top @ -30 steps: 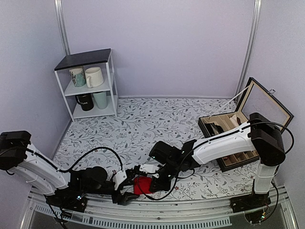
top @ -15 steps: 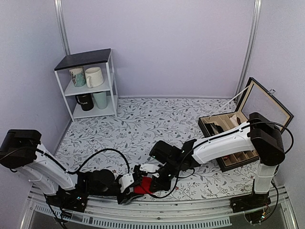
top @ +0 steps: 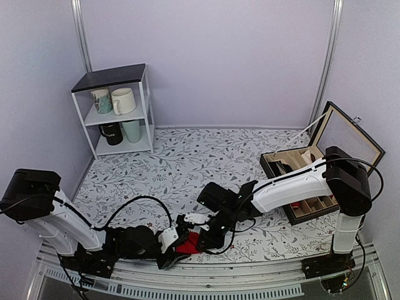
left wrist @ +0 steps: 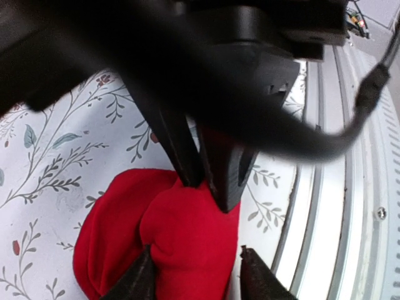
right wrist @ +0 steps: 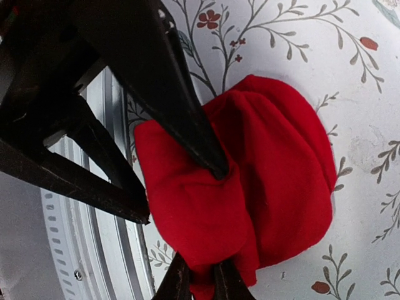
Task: Roll the socks
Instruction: Roll a pair of socks at the center of the board.
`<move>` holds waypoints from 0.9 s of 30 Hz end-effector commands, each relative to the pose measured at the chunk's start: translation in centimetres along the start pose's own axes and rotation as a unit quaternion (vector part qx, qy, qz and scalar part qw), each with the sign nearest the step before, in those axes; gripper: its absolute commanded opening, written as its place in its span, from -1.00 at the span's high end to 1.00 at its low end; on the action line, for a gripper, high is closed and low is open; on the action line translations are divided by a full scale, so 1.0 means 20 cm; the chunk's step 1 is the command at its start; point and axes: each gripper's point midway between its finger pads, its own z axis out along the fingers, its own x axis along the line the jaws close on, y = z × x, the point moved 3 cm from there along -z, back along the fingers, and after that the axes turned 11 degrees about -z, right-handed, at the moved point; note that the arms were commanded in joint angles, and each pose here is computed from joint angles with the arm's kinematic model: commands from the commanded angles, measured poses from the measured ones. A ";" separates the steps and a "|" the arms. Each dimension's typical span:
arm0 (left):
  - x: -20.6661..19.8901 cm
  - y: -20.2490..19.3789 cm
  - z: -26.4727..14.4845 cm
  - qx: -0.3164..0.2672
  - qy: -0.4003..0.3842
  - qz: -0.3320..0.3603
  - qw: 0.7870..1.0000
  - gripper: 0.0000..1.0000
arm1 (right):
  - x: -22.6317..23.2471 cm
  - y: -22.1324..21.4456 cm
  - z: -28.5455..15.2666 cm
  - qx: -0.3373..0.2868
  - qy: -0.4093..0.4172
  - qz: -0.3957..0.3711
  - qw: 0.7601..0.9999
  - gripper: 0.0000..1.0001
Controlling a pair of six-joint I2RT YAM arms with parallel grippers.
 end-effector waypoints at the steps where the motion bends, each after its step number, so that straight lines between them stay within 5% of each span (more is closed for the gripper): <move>1: -0.07 -0.15 0.01 0.060 -0.010 0.023 0.998 0.07 | -0.09 -0.44 0.13 0.155 -0.031 0.069 0.985 0.76; 6: -0.05 -0.18 0.02 0.070 0.000 0.018 0.997 0.19 | -0.10 -0.44 0.13 0.154 -0.030 0.078 0.985 0.75; 11: -0.04 -0.23 0.03 0.088 0.007 0.015 0.996 0.64 | -0.11 -0.44 0.13 0.152 -0.028 0.083 0.984 0.75; 13: -0.04 -0.24 0.04 0.094 0.006 0.014 0.995 1.00 | -0.11 -0.44 0.13 0.151 -0.027 0.085 0.984 0.75; 21: -0.01 -0.24 0.03 0.121 -0.011 -0.060 0.991 1.00 | -0.18 -0.35 0.05 0.112 -0.064 0.094 0.987 0.44; 27: 0.03 -0.30 0.04 0.150 -0.034 -0.118 0.981 1.00 | -0.27 -0.16 -0.15 -0.026 -0.173 0.044 0.984 0.14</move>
